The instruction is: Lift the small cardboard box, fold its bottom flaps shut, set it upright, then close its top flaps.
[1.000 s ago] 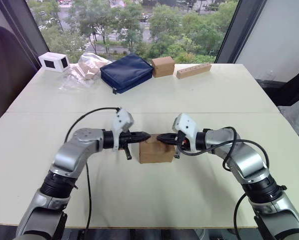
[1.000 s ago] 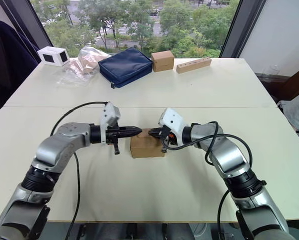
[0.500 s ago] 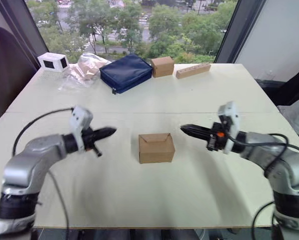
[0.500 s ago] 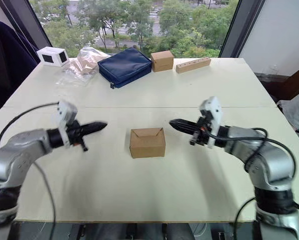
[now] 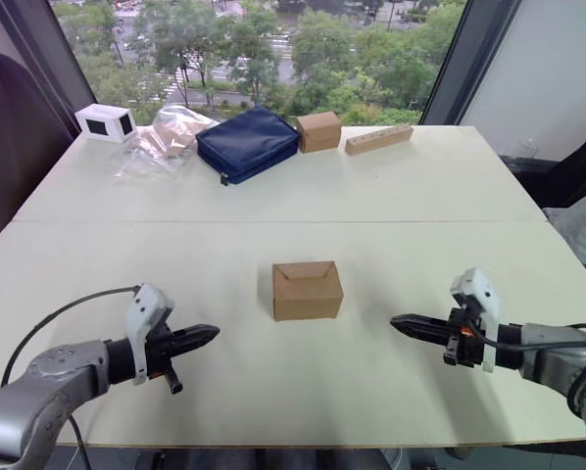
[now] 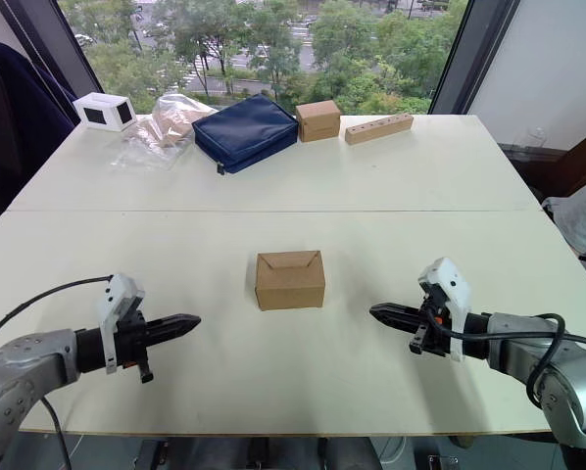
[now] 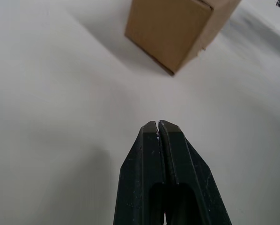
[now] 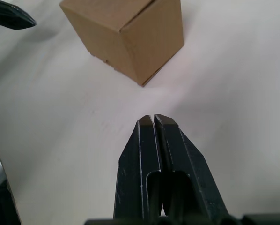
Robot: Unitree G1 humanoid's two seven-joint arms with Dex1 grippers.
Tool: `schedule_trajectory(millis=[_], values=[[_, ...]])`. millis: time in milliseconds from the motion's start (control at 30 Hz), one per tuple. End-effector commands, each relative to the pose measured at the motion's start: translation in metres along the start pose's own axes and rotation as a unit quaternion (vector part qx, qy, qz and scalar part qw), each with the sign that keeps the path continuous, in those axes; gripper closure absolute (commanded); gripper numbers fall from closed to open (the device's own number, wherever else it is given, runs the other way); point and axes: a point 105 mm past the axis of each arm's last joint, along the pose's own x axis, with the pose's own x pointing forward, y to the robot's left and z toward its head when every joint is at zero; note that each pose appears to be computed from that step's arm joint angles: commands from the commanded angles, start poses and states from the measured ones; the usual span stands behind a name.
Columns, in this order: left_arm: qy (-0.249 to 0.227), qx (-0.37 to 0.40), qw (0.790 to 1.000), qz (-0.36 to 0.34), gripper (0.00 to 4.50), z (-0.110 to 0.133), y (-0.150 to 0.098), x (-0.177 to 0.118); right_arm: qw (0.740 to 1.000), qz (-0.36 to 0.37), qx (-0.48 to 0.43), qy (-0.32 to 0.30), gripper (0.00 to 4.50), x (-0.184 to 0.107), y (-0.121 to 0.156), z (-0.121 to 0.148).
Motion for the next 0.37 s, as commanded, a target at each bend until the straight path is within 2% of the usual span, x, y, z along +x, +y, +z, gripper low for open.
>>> schedule_trajectory(millis=[33,367], values=[[-0.008,0.009,1.000,0.008,4.47,0.0016,0.0038,-0.0047,1.000,0.000,-0.019,-0.003,4.50,-0.0002,-0.0024,0.0028],[-0.003,0.000,1.000,-0.008,4.47,-0.0016,-0.0032,-0.0022,1.000,-0.001,-0.025,-0.005,4.50,0.0028,-0.0034,-0.0005]])
